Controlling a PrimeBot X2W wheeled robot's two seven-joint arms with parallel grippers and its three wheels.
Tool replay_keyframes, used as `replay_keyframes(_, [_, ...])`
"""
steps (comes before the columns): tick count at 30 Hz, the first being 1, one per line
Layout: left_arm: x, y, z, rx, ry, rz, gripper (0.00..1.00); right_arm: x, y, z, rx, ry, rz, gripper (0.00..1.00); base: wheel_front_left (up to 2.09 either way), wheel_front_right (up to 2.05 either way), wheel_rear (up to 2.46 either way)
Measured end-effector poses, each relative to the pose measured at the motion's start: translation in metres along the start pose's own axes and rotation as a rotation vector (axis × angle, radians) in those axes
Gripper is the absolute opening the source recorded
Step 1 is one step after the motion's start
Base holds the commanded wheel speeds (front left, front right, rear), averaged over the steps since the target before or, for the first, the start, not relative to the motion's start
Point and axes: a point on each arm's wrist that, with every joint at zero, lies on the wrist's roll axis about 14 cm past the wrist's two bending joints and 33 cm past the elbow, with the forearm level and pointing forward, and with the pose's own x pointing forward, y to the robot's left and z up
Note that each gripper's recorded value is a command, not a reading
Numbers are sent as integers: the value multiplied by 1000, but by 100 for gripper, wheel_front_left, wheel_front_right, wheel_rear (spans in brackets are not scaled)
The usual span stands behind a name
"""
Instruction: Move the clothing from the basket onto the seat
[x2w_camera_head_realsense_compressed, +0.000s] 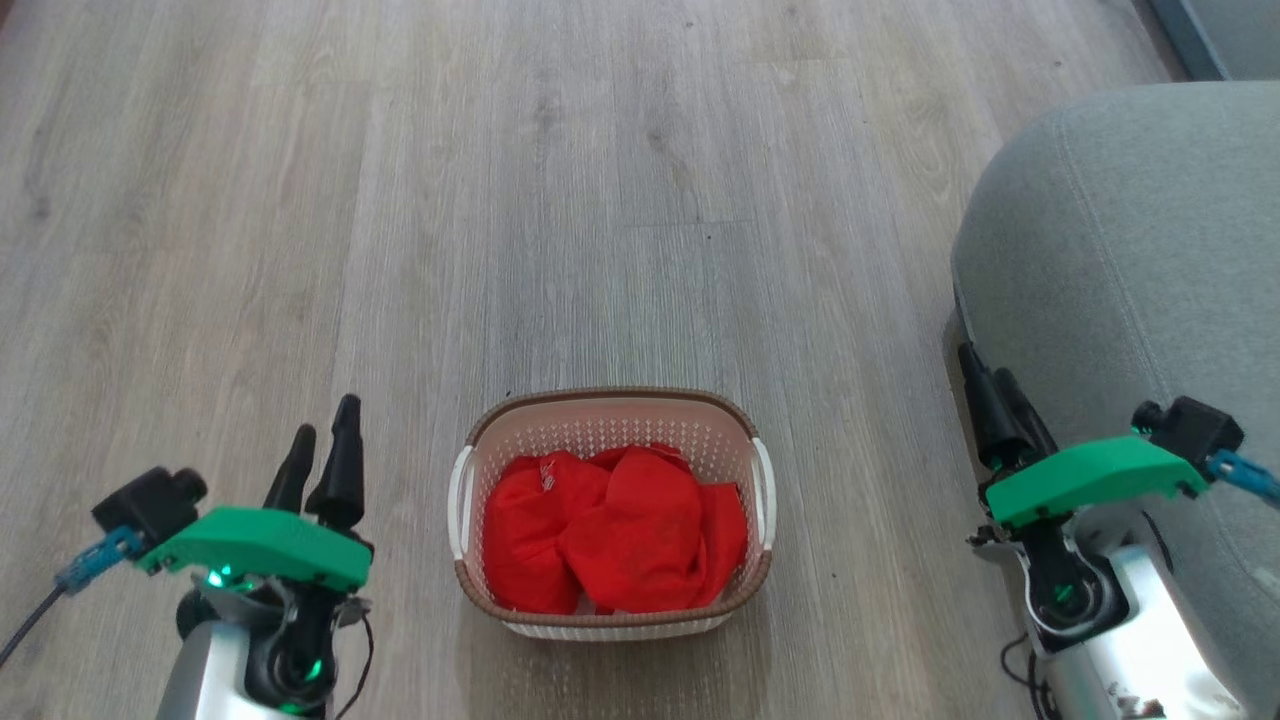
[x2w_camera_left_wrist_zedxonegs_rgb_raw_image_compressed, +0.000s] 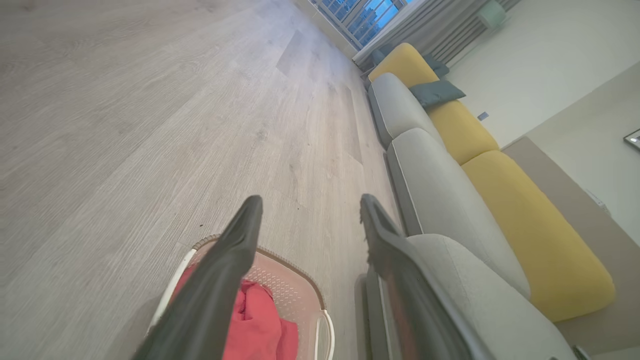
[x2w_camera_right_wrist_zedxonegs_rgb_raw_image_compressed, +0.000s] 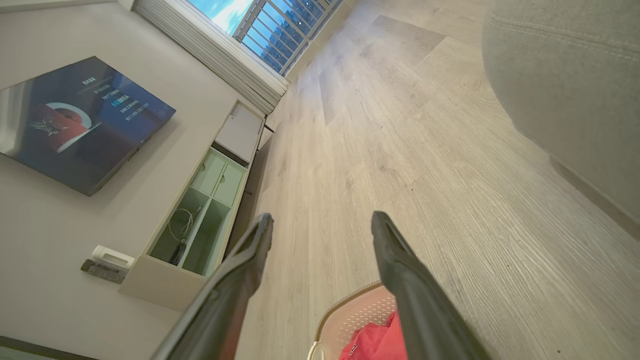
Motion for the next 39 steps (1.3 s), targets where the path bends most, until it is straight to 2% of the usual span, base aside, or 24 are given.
replay_keyframes(39, [26, -42, 25, 515, -119, -118, 100, 26, 50, 24, -530, -82, 172, 100, 0, 0, 0])
